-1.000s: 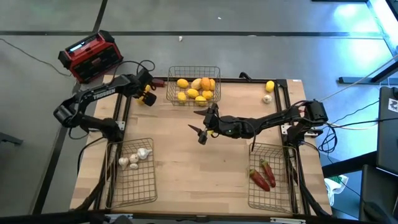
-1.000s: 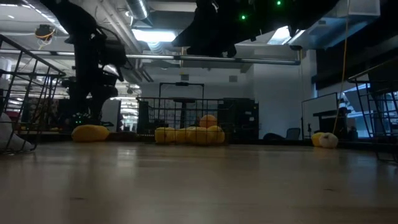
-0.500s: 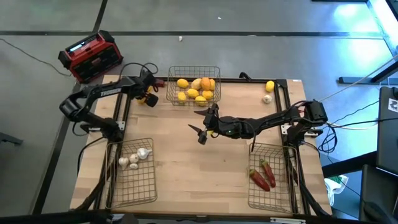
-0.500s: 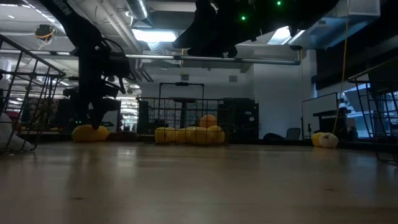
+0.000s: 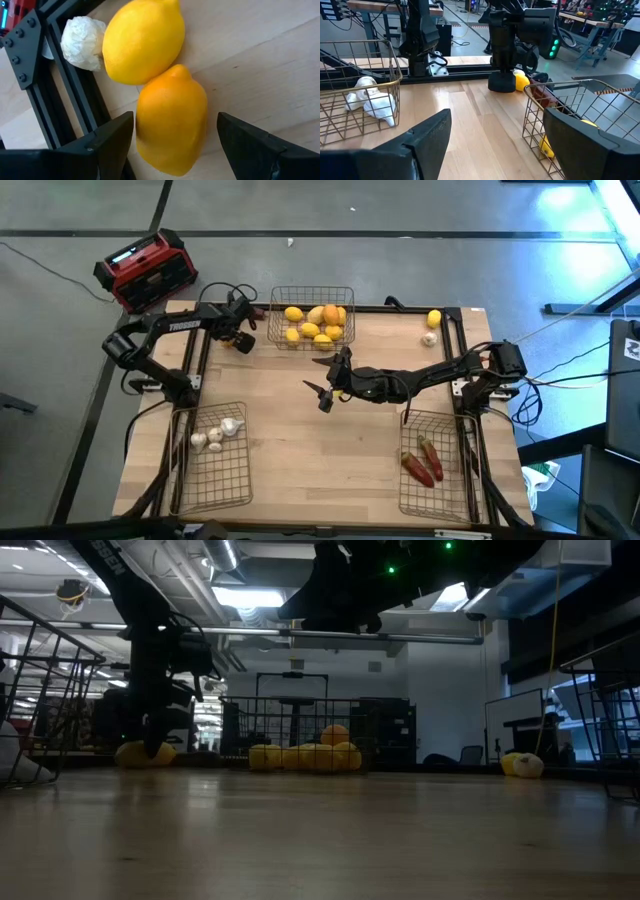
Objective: Sort produce into baskets
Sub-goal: Put the lemon into the top wire basket
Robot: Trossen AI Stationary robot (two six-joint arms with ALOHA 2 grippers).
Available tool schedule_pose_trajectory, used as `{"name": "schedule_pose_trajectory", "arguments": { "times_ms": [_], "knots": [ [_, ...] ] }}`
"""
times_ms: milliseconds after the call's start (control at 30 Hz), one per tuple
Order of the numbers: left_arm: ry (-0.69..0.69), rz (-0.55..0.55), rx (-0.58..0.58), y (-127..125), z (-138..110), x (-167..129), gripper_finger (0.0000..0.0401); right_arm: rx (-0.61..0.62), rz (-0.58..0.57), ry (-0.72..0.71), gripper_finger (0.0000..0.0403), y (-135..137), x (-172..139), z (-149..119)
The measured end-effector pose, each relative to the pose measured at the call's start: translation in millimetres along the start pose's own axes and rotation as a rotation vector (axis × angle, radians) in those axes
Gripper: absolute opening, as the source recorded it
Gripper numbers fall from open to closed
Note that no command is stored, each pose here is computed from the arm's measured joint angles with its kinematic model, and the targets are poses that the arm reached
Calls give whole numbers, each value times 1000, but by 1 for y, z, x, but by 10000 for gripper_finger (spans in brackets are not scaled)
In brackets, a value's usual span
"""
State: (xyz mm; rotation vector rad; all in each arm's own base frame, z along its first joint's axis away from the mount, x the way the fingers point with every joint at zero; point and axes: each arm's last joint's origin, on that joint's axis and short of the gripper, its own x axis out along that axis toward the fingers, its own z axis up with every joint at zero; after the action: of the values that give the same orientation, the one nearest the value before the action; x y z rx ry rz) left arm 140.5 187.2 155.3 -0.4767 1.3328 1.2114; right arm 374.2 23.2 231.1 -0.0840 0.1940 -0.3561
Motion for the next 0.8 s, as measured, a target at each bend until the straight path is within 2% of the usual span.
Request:
{"name": "schedule_pose_trajectory", "arguments": {
  "times_ms": [133,467,800],
  "knots": [
    [2,0,6,0,0,1,272,0,1,1,310,0,0,0],
    [6,7,48,-2,4,8,198,-1,3,2,310,0,0,0],
    [2,-25,59,1,0,0,199,1,4,7,310,0,0,-1]
  ]
}}
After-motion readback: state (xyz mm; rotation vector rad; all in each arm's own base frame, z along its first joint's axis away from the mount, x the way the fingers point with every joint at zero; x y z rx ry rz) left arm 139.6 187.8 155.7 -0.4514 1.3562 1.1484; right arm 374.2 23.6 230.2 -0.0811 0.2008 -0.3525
